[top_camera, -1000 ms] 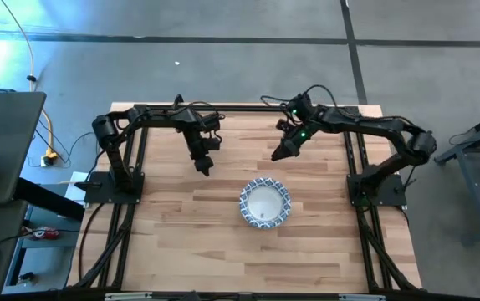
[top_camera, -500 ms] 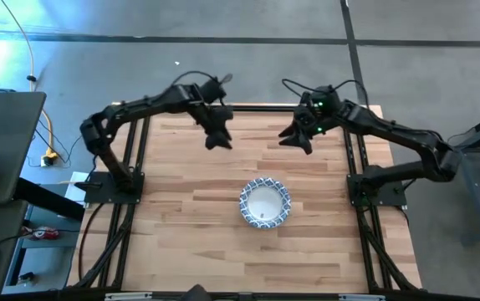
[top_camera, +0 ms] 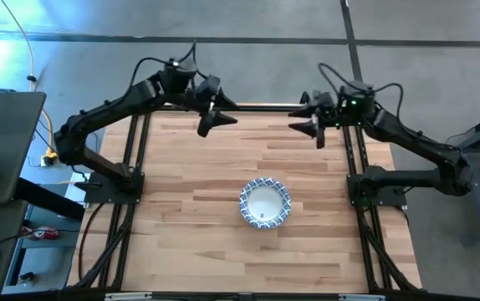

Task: Nest bowls inside each other
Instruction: Return to Home Position

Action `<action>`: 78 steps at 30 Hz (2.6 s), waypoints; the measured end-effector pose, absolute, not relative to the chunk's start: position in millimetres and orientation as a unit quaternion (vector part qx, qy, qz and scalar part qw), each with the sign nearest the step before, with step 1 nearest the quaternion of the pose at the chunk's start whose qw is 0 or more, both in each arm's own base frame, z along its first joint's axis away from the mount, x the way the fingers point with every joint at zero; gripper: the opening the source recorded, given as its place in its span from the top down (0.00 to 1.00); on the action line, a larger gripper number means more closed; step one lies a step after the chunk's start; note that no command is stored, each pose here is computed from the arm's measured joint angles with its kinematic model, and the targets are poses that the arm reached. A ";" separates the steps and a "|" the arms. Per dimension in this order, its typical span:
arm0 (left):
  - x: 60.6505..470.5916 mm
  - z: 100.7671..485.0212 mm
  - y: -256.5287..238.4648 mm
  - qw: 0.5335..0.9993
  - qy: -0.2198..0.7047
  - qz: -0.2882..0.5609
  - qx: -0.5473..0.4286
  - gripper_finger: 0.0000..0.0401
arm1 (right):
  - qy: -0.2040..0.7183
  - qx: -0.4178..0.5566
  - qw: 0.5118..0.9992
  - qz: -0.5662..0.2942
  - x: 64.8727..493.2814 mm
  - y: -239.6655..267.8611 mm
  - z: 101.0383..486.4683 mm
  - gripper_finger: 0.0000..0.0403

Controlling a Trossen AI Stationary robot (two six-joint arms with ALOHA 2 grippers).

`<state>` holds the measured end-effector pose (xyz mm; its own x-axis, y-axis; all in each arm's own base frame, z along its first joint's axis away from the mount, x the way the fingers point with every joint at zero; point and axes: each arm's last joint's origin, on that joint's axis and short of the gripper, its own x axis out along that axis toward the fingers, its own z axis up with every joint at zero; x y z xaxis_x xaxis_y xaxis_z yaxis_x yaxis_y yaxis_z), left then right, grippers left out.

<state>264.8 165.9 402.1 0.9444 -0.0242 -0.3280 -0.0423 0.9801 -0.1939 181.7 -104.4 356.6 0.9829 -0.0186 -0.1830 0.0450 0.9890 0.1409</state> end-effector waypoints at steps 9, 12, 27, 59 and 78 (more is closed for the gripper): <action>273.4 409.6 143.0 0.982 0.166 0.080 -0.052 0.40 | -0.019 0.002 0.999 -0.040 163.5 -93.3 388.2 0.54; 277.9 409.8 136.5 0.977 0.169 0.123 -0.041 0.40 | -0.036 -0.008 0.998 -0.060 157.9 -90.9 393.4 0.54; 292.7 416.1 108.4 0.962 0.145 0.233 0.000 0.40 | -0.064 -0.025 0.984 -0.162 142.2 -71.7 403.8 0.54; 220.7 381.6 71.3 0.974 0.052 0.215 -0.045 0.40 | 0.034 0.014 0.989 -0.146 129.6 -33.1 382.0 0.54; 207.8 356.2 67.2 0.971 0.094 0.215 -0.046 0.40 | -0.022 0.099 0.985 -0.141 142.8 -36.2 298.1 0.54</action>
<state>207.8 67.2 356.2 0.8904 0.4084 -0.2012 -0.4254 0.9037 -0.0485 142.8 -36.2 298.1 0.9591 -0.2827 0.0144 0.2741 0.9403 0.2016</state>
